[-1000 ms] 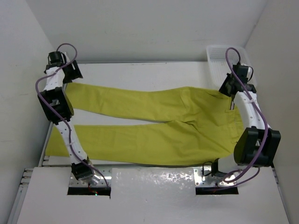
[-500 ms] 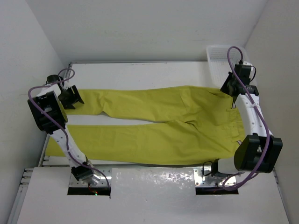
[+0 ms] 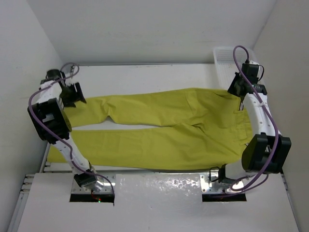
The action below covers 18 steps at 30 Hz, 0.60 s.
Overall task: Fold and stack the trousers
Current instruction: Flatten the trousers out, then fold the trousers
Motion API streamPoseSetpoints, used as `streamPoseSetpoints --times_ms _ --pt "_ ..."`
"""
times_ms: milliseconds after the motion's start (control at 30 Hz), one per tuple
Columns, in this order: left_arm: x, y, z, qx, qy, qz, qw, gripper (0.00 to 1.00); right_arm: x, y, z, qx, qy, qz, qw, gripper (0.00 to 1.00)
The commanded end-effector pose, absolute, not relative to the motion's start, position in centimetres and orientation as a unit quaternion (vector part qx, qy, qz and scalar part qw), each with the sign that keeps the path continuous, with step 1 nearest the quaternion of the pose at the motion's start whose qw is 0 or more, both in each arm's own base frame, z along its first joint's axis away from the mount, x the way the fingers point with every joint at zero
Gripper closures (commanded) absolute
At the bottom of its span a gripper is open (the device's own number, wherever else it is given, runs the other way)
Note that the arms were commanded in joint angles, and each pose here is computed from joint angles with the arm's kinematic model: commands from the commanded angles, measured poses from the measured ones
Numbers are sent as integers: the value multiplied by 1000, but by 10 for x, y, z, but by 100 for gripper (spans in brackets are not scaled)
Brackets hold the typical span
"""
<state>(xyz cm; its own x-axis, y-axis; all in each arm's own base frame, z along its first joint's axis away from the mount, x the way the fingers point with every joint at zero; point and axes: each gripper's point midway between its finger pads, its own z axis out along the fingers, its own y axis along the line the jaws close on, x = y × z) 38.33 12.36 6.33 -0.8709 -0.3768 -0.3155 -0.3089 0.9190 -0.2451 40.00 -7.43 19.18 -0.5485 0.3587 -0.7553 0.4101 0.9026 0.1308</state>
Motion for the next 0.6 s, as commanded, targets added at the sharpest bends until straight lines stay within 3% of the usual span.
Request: streamPoseSetpoints --times_ms 0,100,400,433,567 --pt "438 152 156 -159 931 -48 326 38 422 -79 230 205 853 -31 479 100" --pt "453 183 157 -228 908 -37 351 35 423 -81 228 196 859 -37 471 100" --pt "479 240 88 -334 892 -29 302 32 425 -83 226 192 863 -36 466 100" --pt "482 245 80 -338 892 -24 299 14 425 -83 227 191 862 -35 467 100" --pt "476 253 62 -343 897 -2 280 12 422 -83 231 189 861 -37 470 100"
